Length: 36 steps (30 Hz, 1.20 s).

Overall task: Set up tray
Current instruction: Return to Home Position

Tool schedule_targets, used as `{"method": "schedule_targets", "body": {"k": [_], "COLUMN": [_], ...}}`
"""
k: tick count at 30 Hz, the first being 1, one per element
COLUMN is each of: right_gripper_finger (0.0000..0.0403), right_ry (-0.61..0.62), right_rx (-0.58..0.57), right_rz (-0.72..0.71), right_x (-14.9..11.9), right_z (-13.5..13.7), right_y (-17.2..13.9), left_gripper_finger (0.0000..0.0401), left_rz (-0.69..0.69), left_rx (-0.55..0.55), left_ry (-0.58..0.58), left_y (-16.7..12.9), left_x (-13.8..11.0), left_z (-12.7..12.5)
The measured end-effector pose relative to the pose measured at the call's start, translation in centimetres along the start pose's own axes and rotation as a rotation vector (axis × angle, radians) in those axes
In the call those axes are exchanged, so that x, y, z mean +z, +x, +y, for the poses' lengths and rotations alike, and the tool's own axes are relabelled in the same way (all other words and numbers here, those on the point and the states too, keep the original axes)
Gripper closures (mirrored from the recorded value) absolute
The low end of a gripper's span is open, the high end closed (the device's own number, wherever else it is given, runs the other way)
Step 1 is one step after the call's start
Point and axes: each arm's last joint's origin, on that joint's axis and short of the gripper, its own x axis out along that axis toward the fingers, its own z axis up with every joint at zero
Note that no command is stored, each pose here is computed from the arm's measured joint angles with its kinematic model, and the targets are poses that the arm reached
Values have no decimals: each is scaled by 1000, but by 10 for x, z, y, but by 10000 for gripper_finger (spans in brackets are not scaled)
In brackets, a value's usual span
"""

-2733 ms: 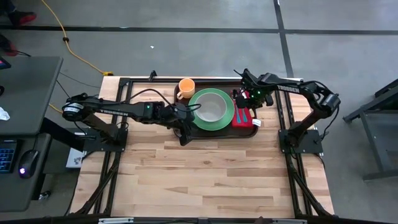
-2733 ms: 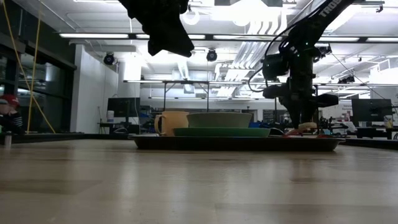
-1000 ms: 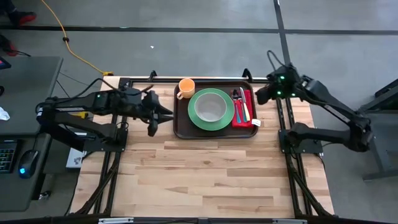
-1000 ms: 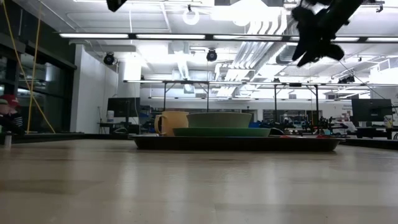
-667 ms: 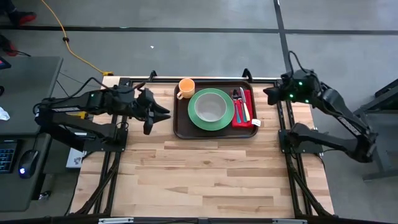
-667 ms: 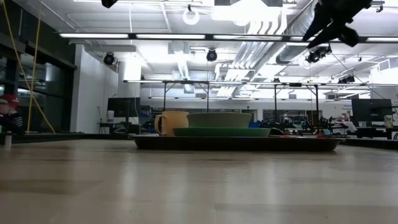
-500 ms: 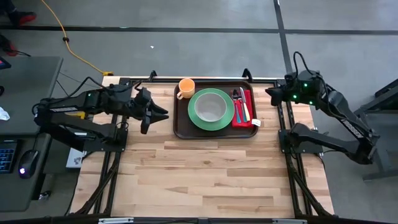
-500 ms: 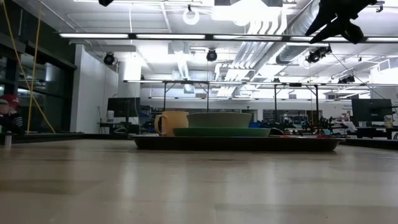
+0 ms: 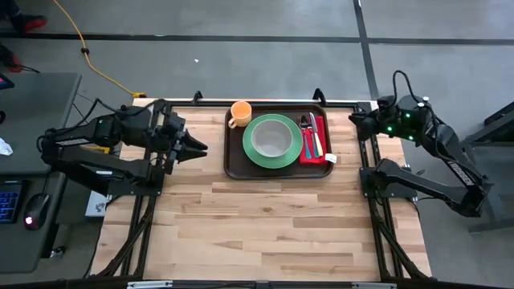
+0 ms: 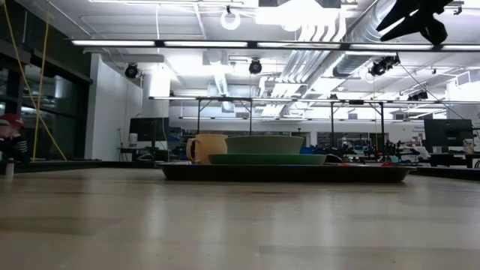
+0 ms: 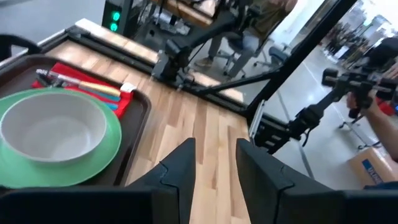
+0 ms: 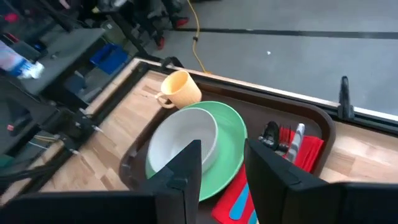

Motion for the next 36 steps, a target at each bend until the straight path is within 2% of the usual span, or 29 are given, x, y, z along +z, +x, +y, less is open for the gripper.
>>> {"method": "schedule_targets", "body": {"k": [9, 16, 27, 32, 36], "right_gripper_finger": [304, 304, 304, 304, 304], "right_ry": [67, 57, 85, 74, 66], "right_rx": [96, 143, 145, 169, 164], "right_rz": [-82, -165, -186, -234, -266], "right_x": [-9, -18, -40, -47, -52], "right_z": [1, -1, -11, -14, -17], "right_y": [-30, -54, -80, -91, -98], "left_gripper_finger": [256, 256, 256, 256, 256], "left_rz": [-50, -95, -189, -214, -284], "left_rx": [-21, -22, -68, -79, -137], "left_ry": [-3, 14, 84, 84, 92], "left_y": [-6, -14, -43, -47, -46], "left_x": [4, 6, 7, -5, -20], "left_z": [-2, -3, -7, -2, 4]}}
